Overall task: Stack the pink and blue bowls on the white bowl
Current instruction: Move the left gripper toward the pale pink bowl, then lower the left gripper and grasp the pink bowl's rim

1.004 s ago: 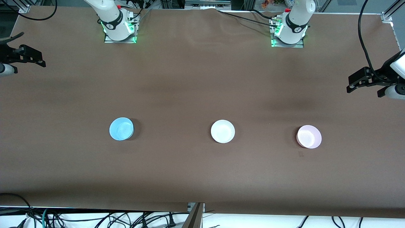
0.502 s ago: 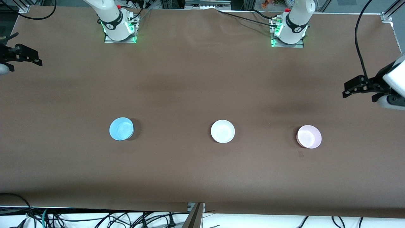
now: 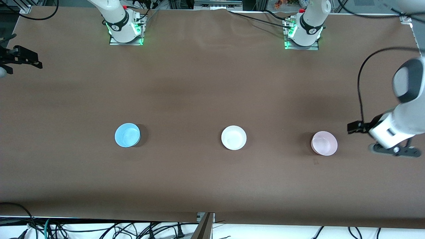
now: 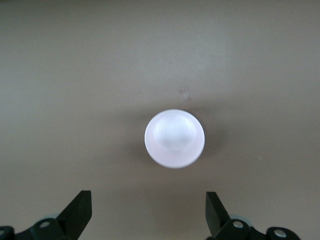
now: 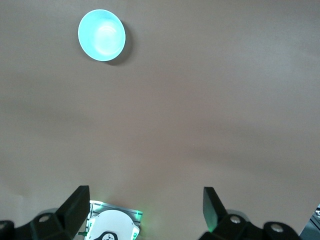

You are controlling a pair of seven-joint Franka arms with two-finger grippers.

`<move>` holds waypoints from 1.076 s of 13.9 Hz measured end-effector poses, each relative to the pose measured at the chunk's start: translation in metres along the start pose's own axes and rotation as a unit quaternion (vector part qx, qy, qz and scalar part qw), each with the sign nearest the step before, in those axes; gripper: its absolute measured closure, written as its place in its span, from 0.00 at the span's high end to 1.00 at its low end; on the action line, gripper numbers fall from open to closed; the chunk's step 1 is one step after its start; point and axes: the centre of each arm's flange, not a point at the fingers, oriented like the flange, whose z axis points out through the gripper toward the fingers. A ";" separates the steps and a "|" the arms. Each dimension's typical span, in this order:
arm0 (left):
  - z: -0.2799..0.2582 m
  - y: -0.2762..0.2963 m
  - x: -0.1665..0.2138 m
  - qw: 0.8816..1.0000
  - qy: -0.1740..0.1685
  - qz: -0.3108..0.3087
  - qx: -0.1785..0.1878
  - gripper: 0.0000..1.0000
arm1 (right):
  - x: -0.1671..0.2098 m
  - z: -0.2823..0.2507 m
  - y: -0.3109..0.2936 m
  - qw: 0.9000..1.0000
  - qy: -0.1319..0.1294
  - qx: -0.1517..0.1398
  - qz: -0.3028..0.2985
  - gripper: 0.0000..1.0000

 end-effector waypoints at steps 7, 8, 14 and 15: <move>0.115 -0.006 0.014 1.000 0.010 0.001 -0.015 1.00 | 0.000 0.000 -0.003 1.000 -0.003 0.001 -0.002 1.00; 0.128 -0.008 0.010 1.000 0.012 -0.001 -0.016 1.00 | 0.000 0.000 -0.003 1.000 -0.003 0.001 -0.002 1.00; 0.180 -0.030 -0.019 0.999 0.015 -0.018 -0.024 1.00 | 0.000 0.000 -0.003 1.000 -0.002 0.000 -0.003 1.00; 0.185 -0.028 -0.024 0.999 0.017 -0.018 -0.024 1.00 | 0.000 0.000 -0.003 1.000 -0.002 0.000 -0.003 1.00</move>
